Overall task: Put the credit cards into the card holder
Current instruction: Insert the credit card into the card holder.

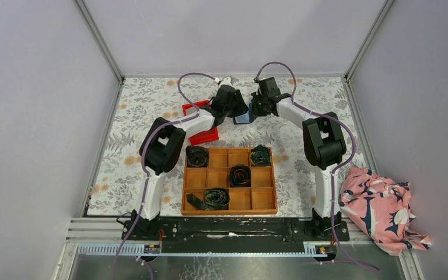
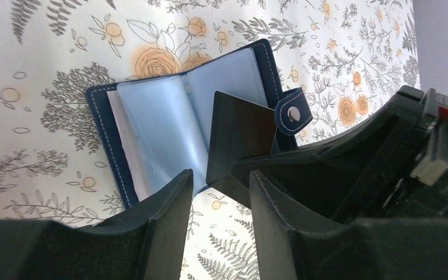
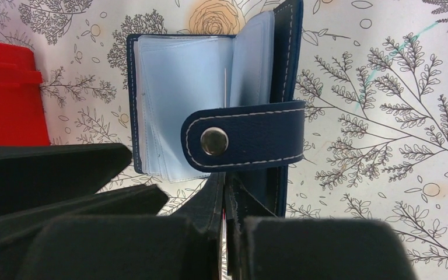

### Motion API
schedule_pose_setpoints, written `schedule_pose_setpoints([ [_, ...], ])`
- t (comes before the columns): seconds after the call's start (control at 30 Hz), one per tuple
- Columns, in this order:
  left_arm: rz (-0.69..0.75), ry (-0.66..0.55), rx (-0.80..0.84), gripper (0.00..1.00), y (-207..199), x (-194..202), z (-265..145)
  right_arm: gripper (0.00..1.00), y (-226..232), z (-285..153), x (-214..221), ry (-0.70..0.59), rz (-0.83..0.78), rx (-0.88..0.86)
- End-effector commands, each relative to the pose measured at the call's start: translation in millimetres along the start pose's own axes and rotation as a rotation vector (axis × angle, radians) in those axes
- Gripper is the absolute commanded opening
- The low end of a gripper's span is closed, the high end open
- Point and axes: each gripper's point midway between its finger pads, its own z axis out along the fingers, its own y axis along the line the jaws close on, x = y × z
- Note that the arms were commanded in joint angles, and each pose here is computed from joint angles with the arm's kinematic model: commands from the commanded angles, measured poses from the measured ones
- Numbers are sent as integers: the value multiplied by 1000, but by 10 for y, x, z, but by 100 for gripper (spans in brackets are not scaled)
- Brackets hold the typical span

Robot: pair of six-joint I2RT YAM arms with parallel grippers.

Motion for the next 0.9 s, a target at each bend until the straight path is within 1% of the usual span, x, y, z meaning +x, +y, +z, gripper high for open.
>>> schedule_pose_setpoints([
  [0.0,-98,-51,92,47,-159,-153,122,0,111,-3,-27,2,2,-37],
  [0.27,-197,-43,97,42,-45,-20,236,0,155,-104,-144,-29,21,-75],
  [0.57,-233,-19,37,36,152,141,310,0,190,-202,-322,-67,54,-136],
  [0.83,-244,-3,-19,33,296,243,379,0,151,-231,-426,-82,56,-140],
  [0.87,-245,-2,-27,32,312,252,386,0,170,-253,-504,-98,53,-146],
])
